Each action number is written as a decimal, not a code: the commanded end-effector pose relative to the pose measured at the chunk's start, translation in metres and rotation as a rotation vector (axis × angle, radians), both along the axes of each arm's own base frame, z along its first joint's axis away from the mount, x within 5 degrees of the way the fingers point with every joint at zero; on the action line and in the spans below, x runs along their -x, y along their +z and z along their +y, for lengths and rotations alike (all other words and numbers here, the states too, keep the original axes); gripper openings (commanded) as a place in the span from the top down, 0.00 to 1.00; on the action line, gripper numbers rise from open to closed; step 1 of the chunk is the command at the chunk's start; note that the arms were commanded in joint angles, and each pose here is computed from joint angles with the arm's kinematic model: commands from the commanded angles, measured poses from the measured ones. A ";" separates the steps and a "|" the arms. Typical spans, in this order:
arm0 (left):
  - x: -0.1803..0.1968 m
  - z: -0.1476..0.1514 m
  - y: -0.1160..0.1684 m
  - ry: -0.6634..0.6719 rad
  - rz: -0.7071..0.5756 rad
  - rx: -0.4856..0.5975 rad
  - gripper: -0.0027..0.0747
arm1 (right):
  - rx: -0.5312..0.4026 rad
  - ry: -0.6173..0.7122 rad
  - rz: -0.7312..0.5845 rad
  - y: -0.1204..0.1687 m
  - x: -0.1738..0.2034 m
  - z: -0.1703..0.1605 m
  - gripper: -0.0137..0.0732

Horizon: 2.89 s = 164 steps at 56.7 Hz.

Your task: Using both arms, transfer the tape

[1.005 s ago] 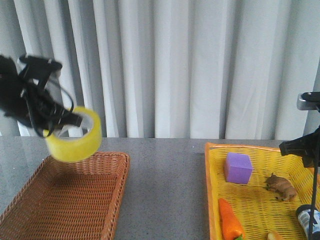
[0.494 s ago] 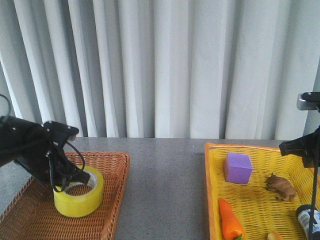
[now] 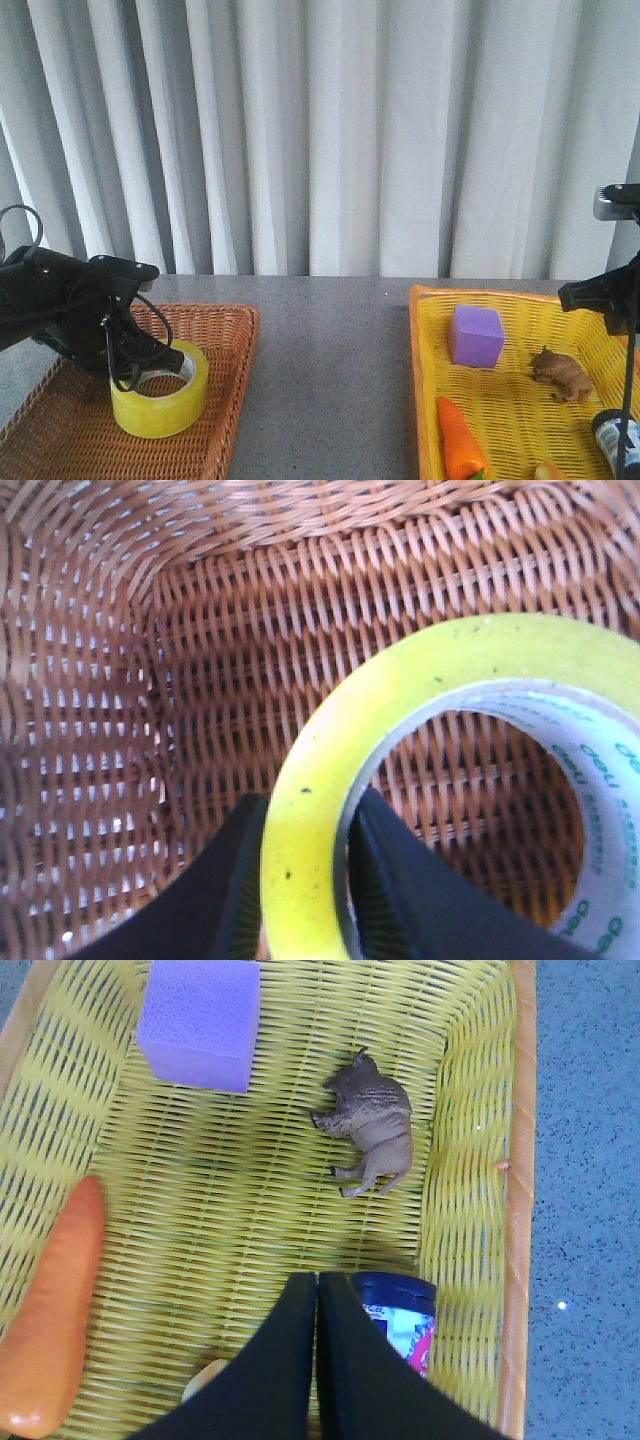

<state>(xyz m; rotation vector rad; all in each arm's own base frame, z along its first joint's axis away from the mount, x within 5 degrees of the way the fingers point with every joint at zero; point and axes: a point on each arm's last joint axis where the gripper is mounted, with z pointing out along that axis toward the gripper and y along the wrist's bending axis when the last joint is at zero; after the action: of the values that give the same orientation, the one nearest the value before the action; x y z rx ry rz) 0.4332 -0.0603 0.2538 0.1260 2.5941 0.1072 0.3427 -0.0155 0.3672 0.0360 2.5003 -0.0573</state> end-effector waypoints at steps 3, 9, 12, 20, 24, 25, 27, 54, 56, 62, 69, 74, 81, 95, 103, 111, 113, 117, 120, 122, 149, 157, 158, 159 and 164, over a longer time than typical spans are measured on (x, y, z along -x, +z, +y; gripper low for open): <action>0.004 0.002 0.040 -0.008 -0.132 -0.018 0.90 | 0.015 0.003 -0.112 0.025 0.007 -0.002 0.85; 0.004 0.003 0.040 -0.008 -0.125 -0.036 0.85 | 0.015 0.003 -0.112 0.025 0.007 -0.002 0.85; 0.004 0.003 0.039 -0.007 -0.123 -0.035 0.82 | 0.015 0.003 -0.112 0.025 0.007 -0.002 0.85; 0.006 0.003 0.039 0.004 -0.106 -0.034 0.72 | 0.015 0.003 -0.112 0.025 0.007 -0.002 0.85; 0.006 0.004 0.038 0.006 -0.096 -0.036 0.66 | 0.015 0.003 -0.112 0.025 0.007 -0.002 0.85; 0.006 0.004 0.038 0.006 -0.096 -0.036 0.64 | 0.015 0.003 -0.112 0.025 0.007 -0.002 0.85; 0.007 0.004 0.038 0.007 -0.093 -0.037 0.61 | 0.015 0.003 -0.112 0.025 0.007 -0.002 0.85; 0.011 0.000 0.041 0.006 -0.071 0.019 0.44 | 0.015 0.003 -0.112 0.025 0.007 -0.002 0.85; 0.013 0.000 0.045 0.004 -0.075 0.027 0.44 | 0.015 0.003 -0.112 0.025 0.007 -0.002 0.85; 0.018 0.000 0.061 0.002 -0.121 0.039 0.44 | 0.015 0.003 -0.112 0.025 0.007 -0.002 0.85; 0.029 0.002 0.093 0.000 -0.211 0.054 0.44 | 0.015 0.003 -0.110 0.025 0.007 -0.002 0.85; 0.040 0.004 0.126 0.003 -0.284 0.071 0.44 | 0.015 0.003 -0.110 0.025 0.007 -0.002 0.85; 0.063 0.007 0.177 0.012 -0.376 0.107 0.44 | 0.015 0.003 -0.111 0.025 0.007 -0.002 0.85; 0.134 0.019 0.263 -0.036 -0.585 0.111 0.60 | 0.015 0.003 -0.111 0.025 0.007 -0.002 0.85; 0.179 0.023 0.293 -0.065 -0.686 0.145 0.81 | 0.015 0.003 -0.111 0.025 0.007 -0.002 0.85; 0.214 0.029 0.312 -0.069 -0.761 0.165 0.98 | 0.015 0.003 -0.111 0.025 0.007 -0.002 0.85; 0.220 0.030 0.315 -0.069 -0.774 0.167 0.98 | 0.015 0.003 -0.111 0.025 0.007 -0.002 0.85; 0.230 0.031 0.320 -0.069 -0.796 0.170 0.97 | 0.015 0.003 -0.111 0.025 0.007 -0.002 0.85; 0.233 0.032 0.322 -0.070 -0.809 0.172 0.97 | 0.015 0.003 -0.111 0.025 0.007 -0.002 0.85; 0.235 0.032 0.323 -0.070 -0.816 0.173 0.97 | 0.015 0.003 -0.111 0.025 0.007 -0.002 0.85; 0.237 0.032 0.323 -0.070 -0.815 0.180 0.97 | 0.015 0.003 -0.111 0.025 0.007 -0.002 0.85; 0.237 0.032 0.323 -0.070 -0.815 0.180 0.97 | 0.015 0.003 -0.111 0.025 0.007 -0.002 0.85; 0.237 0.032 0.323 -0.070 -0.815 0.180 0.97 | 0.015 0.003 -0.111 0.025 0.007 -0.002 0.85; 0.237 0.032 0.323 -0.070 -0.815 0.180 0.97 | 0.015 0.003 -0.111 0.025 0.007 -0.002 0.85; 0.236 0.032 0.323 -0.070 -0.813 0.181 0.97 | 0.015 0.003 -0.111 0.025 0.007 -0.002 0.85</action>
<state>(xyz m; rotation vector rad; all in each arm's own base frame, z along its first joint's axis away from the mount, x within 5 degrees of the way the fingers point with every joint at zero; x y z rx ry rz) 0.2071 -0.0286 0.5617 0.0856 1.8791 -0.0680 0.3427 -0.0155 0.3672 0.0360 2.5003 -0.0573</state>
